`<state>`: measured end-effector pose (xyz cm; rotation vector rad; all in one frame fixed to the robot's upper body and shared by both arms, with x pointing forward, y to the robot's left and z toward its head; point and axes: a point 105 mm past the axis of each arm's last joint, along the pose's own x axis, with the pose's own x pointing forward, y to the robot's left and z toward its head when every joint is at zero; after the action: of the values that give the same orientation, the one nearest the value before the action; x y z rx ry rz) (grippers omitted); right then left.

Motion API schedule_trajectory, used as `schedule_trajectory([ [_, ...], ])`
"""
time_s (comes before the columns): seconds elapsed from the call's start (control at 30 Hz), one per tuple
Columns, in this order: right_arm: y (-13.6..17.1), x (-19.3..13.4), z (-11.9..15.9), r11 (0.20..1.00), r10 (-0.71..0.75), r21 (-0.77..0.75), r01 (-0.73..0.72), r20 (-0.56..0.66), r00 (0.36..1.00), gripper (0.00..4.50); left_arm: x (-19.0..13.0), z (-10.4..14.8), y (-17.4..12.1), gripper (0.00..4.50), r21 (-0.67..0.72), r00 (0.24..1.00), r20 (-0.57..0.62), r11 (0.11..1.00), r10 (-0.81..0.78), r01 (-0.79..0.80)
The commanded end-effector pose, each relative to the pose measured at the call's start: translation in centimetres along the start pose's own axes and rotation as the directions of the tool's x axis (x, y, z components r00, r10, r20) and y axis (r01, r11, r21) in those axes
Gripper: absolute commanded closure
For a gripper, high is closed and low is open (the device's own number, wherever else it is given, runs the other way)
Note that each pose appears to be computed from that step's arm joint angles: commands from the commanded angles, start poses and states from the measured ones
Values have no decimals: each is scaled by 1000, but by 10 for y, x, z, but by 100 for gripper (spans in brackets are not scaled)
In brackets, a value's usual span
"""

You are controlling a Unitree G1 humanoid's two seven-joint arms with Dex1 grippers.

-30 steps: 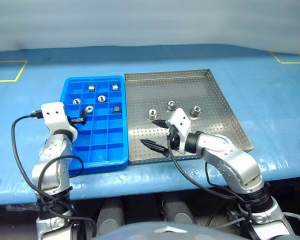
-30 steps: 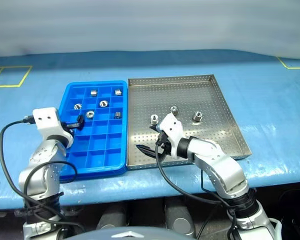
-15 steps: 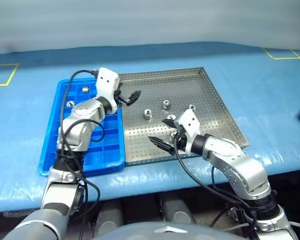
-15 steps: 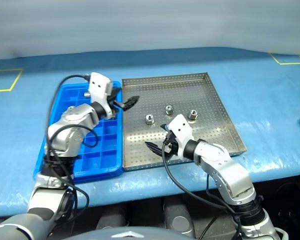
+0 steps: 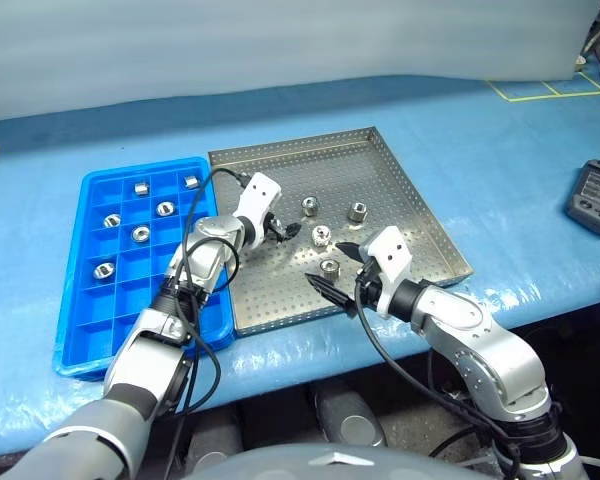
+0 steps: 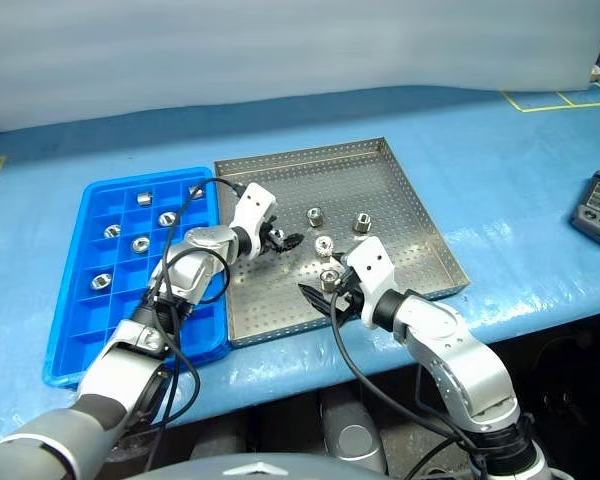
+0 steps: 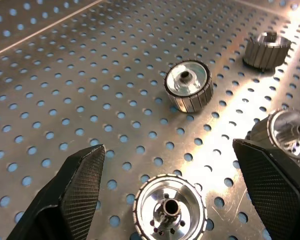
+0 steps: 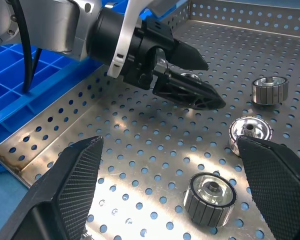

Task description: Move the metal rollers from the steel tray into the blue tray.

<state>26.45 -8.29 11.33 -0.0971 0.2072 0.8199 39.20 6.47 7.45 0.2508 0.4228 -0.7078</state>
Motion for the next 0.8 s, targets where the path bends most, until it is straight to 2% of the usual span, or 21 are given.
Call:
schedule_trajectory([
  [0.03,2,0,15,1000,8,-27,-6,54,998,0,-1,-2,-1,23,71,999,-36,997,-2,4],
  [0.1,3,1,15,1000,13,-28,-11,56,998,0,-2,-9,0,65,90,998,-61,996,11,-5],
  [0.33,4,4,16,999,35,-30,-33,56,998,0,-13,-9,-1,280,69,999,-47,998,15,-12],
  [0.43,4,6,18,998,46,-33,-44,57,997,0,-21,0,0,279,54,1000,-1,998,24,-24],
  [0.57,7,10,19,996,77,-40,-75,57,995,0,-42,31,-1,279,1,988,147,999,42,-43],
  [0.7,11,15,22,993,114,-49,-112,60,992,0,-79,66,7,279,-80,925,345,987,155,-136],
  [0.8,15,18,25,987,150,-60,-147,62,987,0,-108,76,14,279,-130,854,445,963,271,-237],
])
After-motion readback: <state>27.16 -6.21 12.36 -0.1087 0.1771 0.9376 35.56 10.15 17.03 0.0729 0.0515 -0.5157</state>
